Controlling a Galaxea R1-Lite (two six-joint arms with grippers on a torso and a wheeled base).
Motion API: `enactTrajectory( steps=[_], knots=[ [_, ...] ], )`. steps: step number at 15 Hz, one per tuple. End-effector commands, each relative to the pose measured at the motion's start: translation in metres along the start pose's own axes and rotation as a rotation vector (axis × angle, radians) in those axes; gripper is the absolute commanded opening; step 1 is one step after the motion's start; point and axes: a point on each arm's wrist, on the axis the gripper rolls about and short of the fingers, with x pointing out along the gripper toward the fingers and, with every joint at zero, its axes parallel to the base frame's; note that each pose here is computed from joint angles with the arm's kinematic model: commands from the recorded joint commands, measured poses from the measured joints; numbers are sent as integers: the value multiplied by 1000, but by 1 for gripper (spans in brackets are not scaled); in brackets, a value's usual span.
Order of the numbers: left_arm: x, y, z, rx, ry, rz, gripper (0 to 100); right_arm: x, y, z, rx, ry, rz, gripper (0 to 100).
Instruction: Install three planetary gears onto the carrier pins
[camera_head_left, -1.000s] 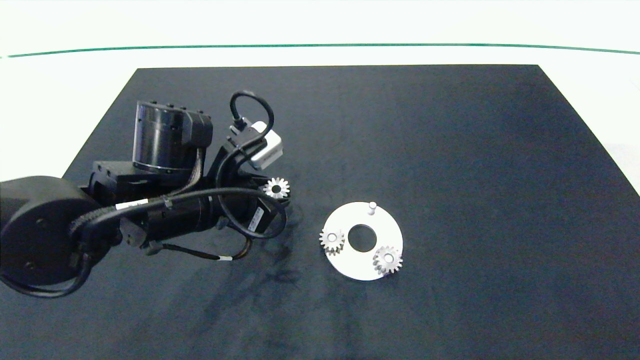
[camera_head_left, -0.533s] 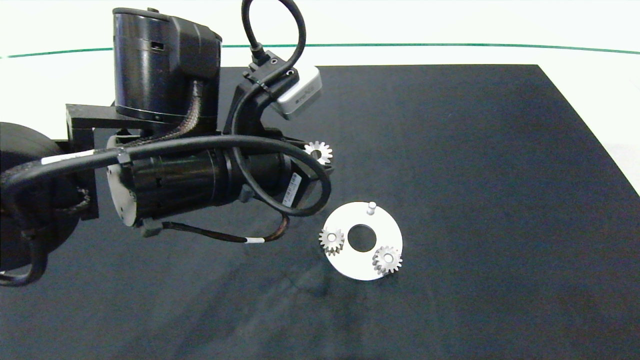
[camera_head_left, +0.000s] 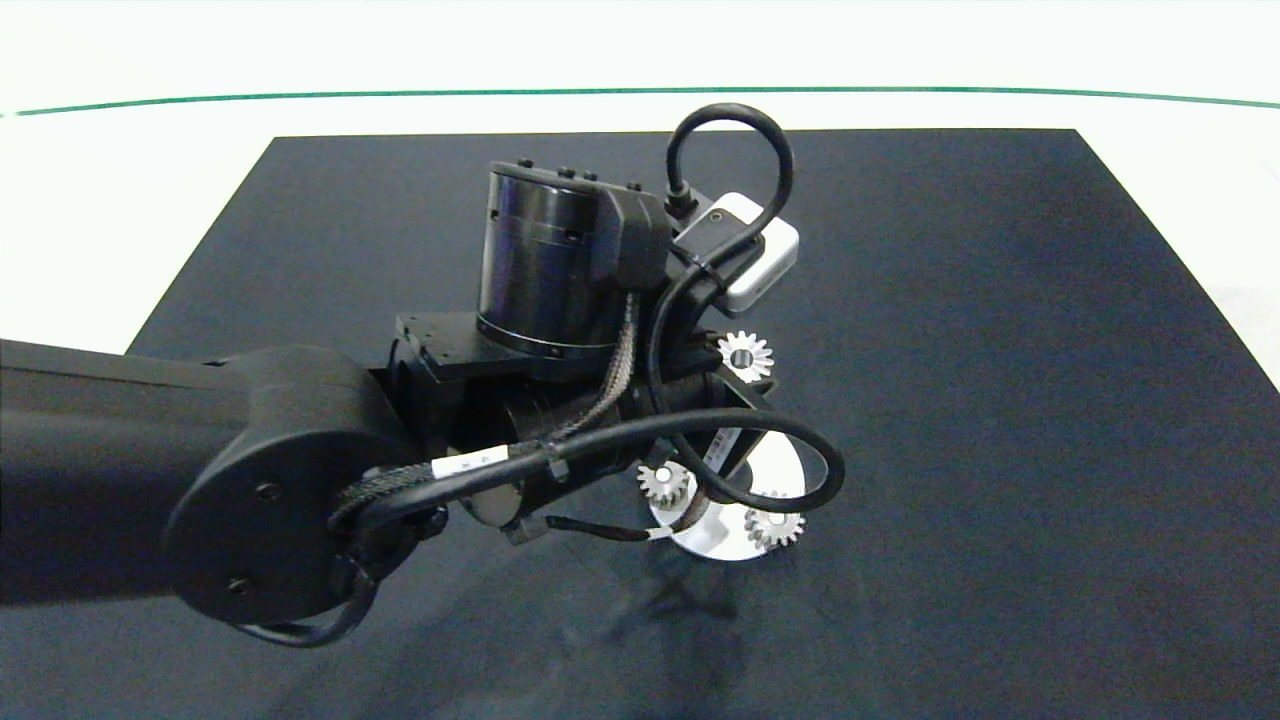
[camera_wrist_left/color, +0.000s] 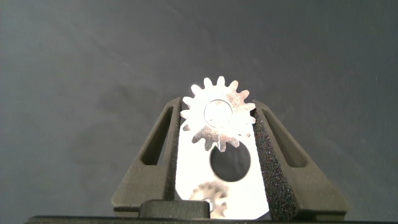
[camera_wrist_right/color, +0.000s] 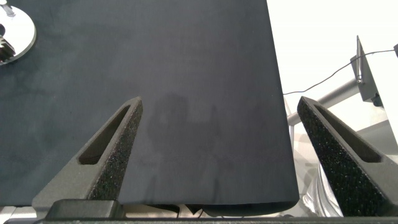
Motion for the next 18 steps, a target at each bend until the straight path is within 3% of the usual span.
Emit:
enactTrajectory(
  steps=[1, 8, 18],
  knots=[
    [23, -11, -16, 12, 50, -18, 4, 0, 0, -1, -3, 3, 1, 100],
    [54, -16, -21, 51, 83, 14, 4, 0, 0, -1, -3, 4, 3, 100],
    [59, -5, -25, 86, 117, 48, 4, -1, -2, -1, 1, -8, 8, 100]
  ],
)
